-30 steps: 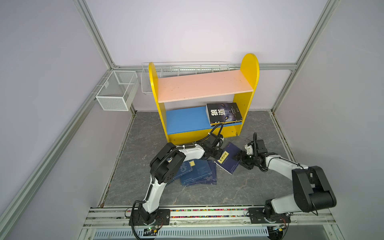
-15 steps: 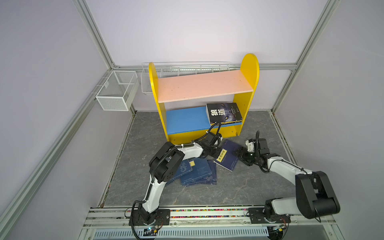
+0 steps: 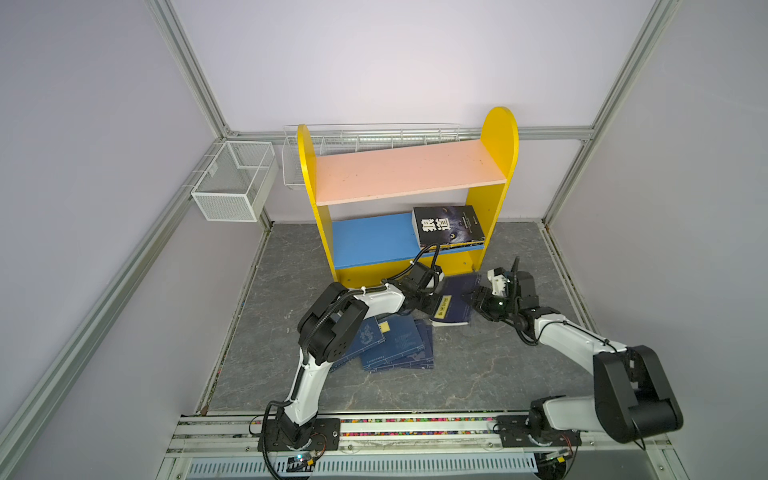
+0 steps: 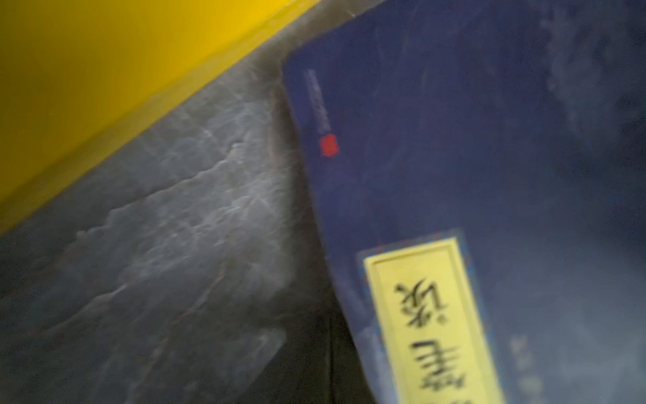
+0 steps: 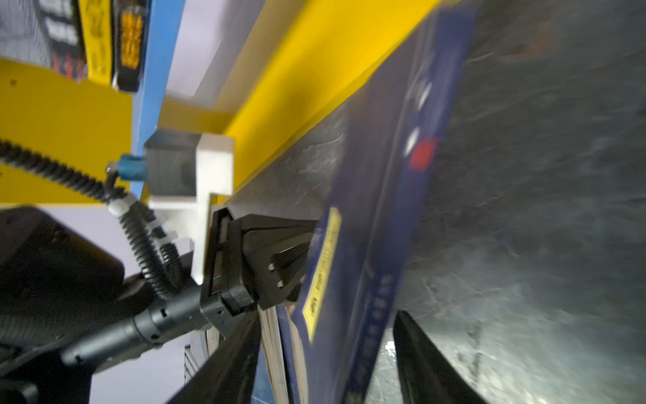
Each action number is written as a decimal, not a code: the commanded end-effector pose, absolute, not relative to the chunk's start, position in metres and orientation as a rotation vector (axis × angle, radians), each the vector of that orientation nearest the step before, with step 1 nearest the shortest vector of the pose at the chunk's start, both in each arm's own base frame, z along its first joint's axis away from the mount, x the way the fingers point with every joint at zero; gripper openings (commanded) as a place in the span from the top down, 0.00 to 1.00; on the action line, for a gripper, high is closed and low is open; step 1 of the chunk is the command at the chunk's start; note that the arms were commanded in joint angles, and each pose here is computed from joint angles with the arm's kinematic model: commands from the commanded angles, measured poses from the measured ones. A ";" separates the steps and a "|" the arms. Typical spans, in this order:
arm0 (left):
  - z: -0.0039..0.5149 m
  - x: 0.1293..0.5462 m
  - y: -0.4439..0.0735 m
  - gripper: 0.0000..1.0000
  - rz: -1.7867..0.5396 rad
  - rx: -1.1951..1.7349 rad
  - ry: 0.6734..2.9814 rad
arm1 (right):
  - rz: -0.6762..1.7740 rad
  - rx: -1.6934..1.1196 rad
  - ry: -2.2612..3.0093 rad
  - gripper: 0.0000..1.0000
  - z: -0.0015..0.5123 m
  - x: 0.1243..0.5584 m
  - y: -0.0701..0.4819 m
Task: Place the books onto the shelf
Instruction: 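Lift the navy book upright with both grippers toward the blue shelf, then carry the book into the shelf with right gripper while left gripper withdraws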
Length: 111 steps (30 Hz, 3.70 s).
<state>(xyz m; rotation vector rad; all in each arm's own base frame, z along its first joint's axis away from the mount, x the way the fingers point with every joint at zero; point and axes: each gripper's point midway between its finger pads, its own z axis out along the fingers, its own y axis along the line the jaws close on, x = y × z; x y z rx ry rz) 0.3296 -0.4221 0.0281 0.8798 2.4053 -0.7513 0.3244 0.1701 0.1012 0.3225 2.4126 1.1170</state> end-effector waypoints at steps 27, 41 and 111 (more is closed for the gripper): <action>0.232 0.327 -0.365 0.75 -1.235 0.345 1.973 | 1.089 0.231 1.849 0.94 0.265 0.314 0.148; 0.300 0.298 -0.359 0.25 -1.467 0.324 1.760 | 1.255 0.219 1.473 0.93 0.364 0.362 0.192; 0.300 0.223 -0.288 1.00 -1.239 0.928 1.835 | 1.458 -0.375 1.850 0.87 0.313 0.272 0.215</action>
